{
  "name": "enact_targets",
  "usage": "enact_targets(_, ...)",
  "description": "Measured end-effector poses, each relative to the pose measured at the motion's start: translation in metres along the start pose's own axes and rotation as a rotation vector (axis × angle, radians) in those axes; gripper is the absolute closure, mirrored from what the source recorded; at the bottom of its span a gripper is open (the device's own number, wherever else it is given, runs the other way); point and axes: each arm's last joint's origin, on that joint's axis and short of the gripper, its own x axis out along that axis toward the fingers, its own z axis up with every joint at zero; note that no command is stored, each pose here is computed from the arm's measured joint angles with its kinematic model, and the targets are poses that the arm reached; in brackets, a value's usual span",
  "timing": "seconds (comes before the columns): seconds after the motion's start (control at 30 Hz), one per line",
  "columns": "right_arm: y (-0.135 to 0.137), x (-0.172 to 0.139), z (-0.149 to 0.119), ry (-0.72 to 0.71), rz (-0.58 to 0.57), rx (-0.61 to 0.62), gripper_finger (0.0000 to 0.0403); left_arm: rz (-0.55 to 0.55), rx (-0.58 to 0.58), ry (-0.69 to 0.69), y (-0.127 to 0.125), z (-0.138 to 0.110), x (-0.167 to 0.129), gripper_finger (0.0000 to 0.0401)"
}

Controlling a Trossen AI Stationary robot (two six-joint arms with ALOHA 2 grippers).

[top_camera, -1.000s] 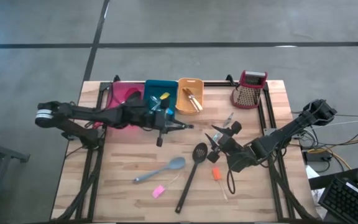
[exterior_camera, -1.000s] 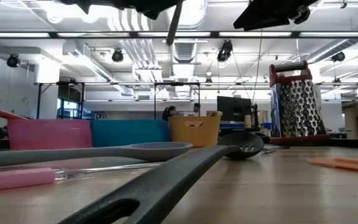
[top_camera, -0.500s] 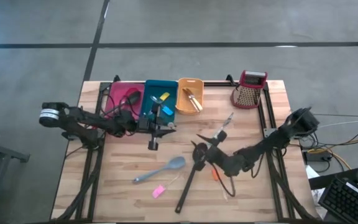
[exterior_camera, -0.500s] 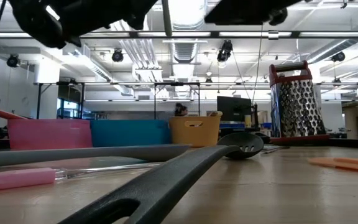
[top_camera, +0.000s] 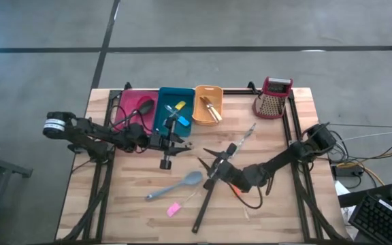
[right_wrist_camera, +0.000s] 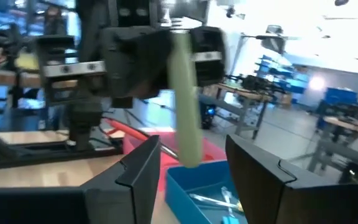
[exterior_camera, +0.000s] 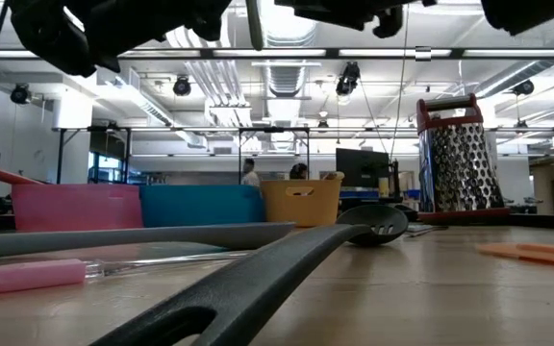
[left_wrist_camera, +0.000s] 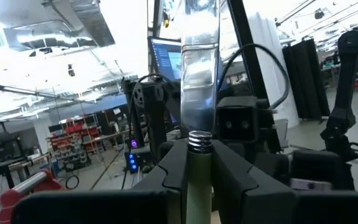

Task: Pick & Place Kitchen Items
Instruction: Put the green knife into the yellow bin

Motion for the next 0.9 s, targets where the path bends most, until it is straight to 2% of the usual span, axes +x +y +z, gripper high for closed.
enact_targets(0.13,0.006,0.013,0.008,0.029,0.027,-0.017,0.0206,0.0,0.013,0.001,0.0,0.0,0.0,0.0356)
enact_targets(0.33,0.004,0.035,0.022,0.041,-0.002,-0.031,0.0181,-0.006,0.013,0.003,0.0,0.0,0.0,0.0356)
enact_targets(0.5,-0.001,0.05,0.024,0.058,0.0,-0.005,0.0181,-0.01,0.014,0.003,-0.001,0.0,0.0,0.0356)
enact_targets(0.67,-0.003,0.062,0.017,0.151,0.019,0.008,0.0234,-0.01,0.014,0.003,0.0,0.0,0.0,0.0356)
enact_targets(0.83,-0.003,0.063,0.016,0.166,0.03,-0.04,0.0348,-0.008,0.006,0.007,0.0,-0.001,0.0,0.0356)
enact_targets(0.9,-0.003,0.061,0.016,0.166,0.032,-0.053,0.0344,-0.01,0.011,0.01,0.0,-0.001,0.0,0.0356)
